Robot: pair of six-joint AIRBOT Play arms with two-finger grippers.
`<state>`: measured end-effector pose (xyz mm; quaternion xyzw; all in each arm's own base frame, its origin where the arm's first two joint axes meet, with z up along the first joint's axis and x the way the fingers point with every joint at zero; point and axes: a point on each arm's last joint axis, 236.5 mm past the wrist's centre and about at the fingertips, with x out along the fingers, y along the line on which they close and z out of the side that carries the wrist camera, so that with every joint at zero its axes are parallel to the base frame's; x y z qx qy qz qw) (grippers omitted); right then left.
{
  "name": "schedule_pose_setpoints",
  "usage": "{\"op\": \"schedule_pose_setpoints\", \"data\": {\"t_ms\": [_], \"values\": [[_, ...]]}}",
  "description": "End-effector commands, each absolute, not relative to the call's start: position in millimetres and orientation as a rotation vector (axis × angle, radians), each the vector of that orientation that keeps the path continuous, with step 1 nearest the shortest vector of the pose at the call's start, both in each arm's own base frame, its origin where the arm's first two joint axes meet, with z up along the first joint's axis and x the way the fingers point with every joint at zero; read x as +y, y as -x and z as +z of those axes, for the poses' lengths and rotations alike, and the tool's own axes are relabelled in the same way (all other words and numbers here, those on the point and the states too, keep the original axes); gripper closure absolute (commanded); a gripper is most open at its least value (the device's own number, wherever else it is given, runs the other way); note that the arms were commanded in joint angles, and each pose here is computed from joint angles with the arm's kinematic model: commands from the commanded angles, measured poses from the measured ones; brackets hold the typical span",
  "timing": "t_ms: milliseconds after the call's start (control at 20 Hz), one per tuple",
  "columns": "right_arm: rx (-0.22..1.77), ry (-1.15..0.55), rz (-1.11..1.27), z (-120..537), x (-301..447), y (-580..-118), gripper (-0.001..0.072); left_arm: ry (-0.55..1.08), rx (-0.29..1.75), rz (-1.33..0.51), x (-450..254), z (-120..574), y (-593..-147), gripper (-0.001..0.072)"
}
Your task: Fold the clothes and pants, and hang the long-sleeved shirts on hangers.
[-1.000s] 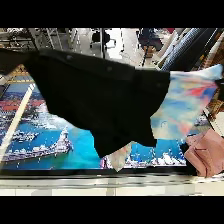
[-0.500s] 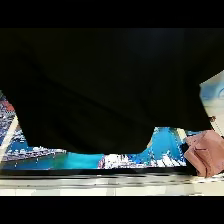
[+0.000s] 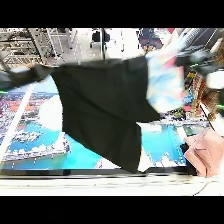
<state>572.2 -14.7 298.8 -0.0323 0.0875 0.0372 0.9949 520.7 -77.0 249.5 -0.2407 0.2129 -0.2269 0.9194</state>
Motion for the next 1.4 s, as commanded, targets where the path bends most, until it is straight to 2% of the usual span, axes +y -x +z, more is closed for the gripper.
{"op": "schedule_pose_setpoints", "data": {"t_ms": [0,50,100,150,200,300,400,500,600,750,800,1050,1350], "values": [[0.298,-0.097,0.071,146,10,-661,0.0688,0.711,0.59,-0.24,-46,90,-609,0.0698],[0.327,-0.142,0.072,125,12,-672,0.0674,0.764,0.606,-0.208,-34,70,-621,0.0696],[0.365,-0.162,0.086,112,16,-677,0.0482,0.802,0.613,-0.19,-24,60,-630,0.0596],[0.423,-0.165,0.106,103,16,-675,0.0253,0.828,0.619,-0.182,-15,56,-636,0.026],[0.493,-0.167,0.128,97,15,-666,0.0176,0.836,0.627,-0.186,-7,57,-636,0.003],[0.685,-0.182,0.173,81,3,-634,0.0181,0.832,0.713,-0.241,-2,55,-615,0.002],[0.893,-0.246,0.186,58,-18,-590,0.0283,0.804,0.888,-0.3,0,36,-578,0.0024],[1.108,-0.348,0.251,34,-20,-540,0.0289,0.79,1.135,-0.261,9,3,-529,0.0025],[1.301,-0.456,0.329,12,-7,-488,0.0288,0.7,1.355,-0.146,30,-30,-484,0.0025],[1.499,-0.581,0.39,-19,27,-414,0.0271,0.715,1.469,-0.155,17,-49,-457,0.0023],[1.521,-0.629,0.416,-24,42,-396,0.022,0.747,1.466,-0.19,4,-52,-457,0.0021],[1.554,-0.8,0.446,-57,99,-346,0.0213,0.843,1.39,-0.257,-39,-60,-480,0.0019],[1.502,-0.86,0.387,-92,143,-351,0.0212,0.877,1.432,-0.212,-60,-93,-485,0.002]]}}
